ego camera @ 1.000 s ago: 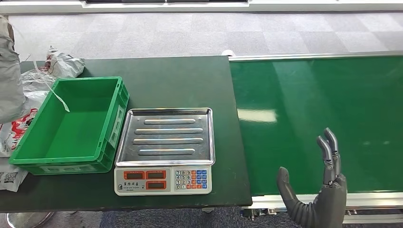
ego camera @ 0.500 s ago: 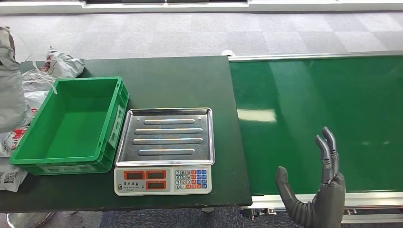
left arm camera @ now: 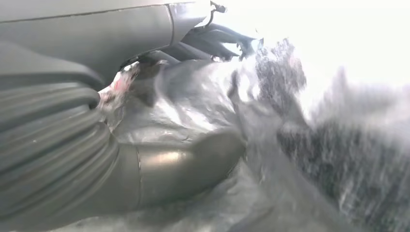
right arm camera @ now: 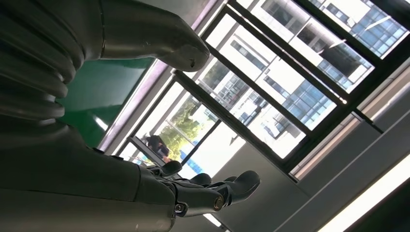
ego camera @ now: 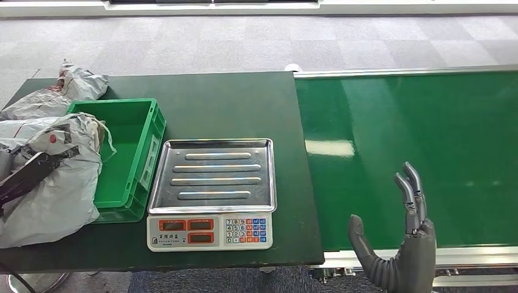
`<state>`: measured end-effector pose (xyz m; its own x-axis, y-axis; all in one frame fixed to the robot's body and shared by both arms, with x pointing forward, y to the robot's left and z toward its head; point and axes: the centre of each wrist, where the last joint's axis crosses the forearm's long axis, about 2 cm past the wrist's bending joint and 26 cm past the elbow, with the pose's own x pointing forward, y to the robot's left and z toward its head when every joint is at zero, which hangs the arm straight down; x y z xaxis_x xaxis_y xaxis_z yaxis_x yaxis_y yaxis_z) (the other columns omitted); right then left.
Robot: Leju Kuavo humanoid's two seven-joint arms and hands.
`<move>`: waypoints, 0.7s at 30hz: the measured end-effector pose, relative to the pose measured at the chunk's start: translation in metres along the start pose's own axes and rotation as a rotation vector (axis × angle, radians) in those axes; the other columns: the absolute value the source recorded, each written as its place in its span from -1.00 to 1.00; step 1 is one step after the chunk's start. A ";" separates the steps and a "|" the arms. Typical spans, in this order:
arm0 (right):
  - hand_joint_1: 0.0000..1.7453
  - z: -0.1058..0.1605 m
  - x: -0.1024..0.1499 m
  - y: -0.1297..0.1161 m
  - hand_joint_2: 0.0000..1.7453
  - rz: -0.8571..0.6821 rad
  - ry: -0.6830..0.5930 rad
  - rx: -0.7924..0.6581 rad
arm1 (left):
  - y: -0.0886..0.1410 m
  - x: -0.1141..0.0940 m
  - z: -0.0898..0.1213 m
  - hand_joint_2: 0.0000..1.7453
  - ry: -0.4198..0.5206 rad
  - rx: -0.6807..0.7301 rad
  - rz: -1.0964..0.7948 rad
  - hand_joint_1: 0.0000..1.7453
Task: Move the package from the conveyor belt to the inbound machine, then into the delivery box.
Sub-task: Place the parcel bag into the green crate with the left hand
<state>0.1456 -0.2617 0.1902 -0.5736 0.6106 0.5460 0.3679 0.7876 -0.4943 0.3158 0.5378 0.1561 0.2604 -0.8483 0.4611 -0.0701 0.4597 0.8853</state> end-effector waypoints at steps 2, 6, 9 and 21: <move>-1.00 0.000 0.000 0.000 1.00 0.004 0.000 0.001 | -0.005 0.001 0.004 1.00 -0.022 -0.022 0.030 -0.95; -1.00 0.001 0.000 0.000 1.00 0.008 0.002 0.002 | -0.010 0.004 0.010 0.50 -0.049 -0.034 0.054 -1.00; -1.00 0.001 -0.001 0.001 1.00 0.013 0.004 0.002 | -0.010 0.007 0.013 -1.00 -0.081 -0.058 0.101 -1.00; -1.00 0.003 0.000 0.003 1.00 0.031 0.026 -0.001 | 0.006 0.048 0.026 -1.00 -0.291 0.000 0.346 -1.00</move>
<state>0.1449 -0.2594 0.1867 -0.5425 0.6364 0.5483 0.3860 0.7686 -0.5102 0.3029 0.4934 0.1853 -0.0600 -0.6835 0.7275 -0.1053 0.7290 0.6763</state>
